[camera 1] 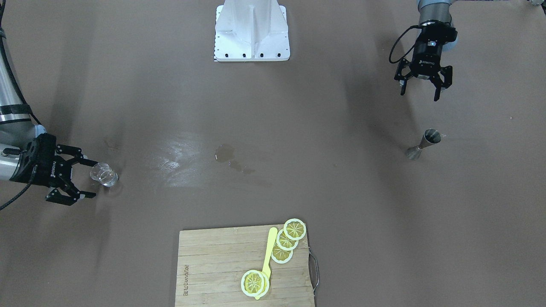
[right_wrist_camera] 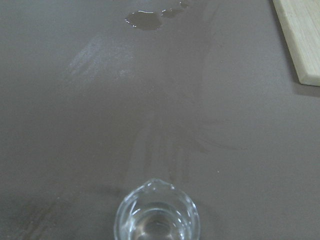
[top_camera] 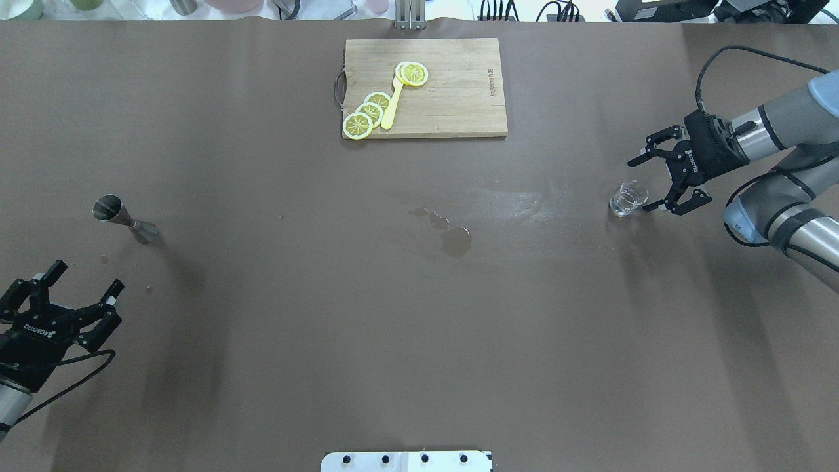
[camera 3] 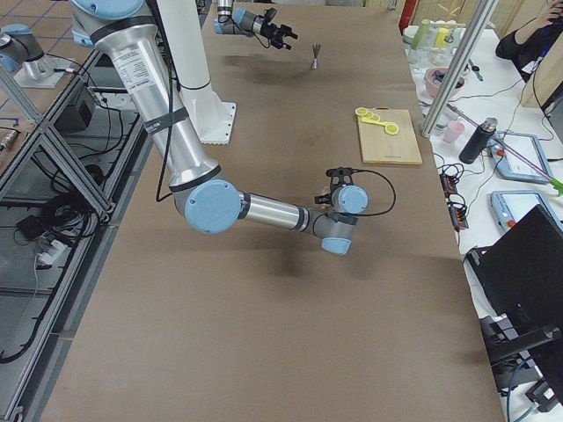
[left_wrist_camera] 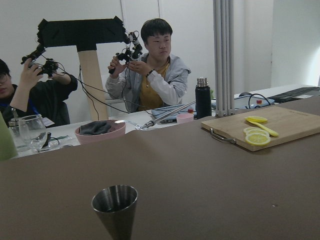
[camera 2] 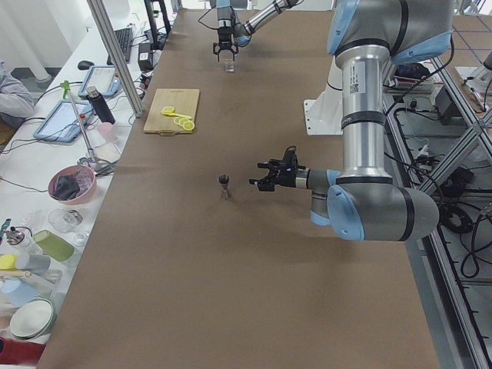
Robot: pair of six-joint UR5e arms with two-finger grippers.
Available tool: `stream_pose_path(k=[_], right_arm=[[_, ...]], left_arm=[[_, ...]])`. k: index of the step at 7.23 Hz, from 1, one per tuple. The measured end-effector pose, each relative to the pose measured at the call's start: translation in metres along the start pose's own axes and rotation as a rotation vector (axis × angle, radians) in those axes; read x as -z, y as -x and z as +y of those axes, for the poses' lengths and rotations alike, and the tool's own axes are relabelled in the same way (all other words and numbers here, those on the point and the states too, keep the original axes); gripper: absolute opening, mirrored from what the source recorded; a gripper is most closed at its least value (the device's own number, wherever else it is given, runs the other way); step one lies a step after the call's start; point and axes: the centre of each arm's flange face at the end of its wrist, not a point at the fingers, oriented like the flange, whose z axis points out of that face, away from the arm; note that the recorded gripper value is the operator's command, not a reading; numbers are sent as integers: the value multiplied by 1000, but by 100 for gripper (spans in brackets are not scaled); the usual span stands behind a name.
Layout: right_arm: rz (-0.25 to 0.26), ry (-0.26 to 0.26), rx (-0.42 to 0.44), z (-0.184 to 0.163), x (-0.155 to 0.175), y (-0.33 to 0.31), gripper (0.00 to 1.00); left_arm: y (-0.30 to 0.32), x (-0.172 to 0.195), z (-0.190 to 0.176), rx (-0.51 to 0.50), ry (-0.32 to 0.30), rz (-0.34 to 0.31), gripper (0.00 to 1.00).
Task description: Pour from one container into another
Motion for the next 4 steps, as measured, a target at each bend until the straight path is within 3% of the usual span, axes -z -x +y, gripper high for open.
stream_pose_path(k=[2, 4], right_arm=[[-16, -3, 13, -2, -8, 4, 95], [-32, 2, 47, 0, -13, 5, 94]], left_arm=[[-10, 2, 9, 80, -15, -79, 98], [-13, -1, 24, 85, -23, -141, 97]])
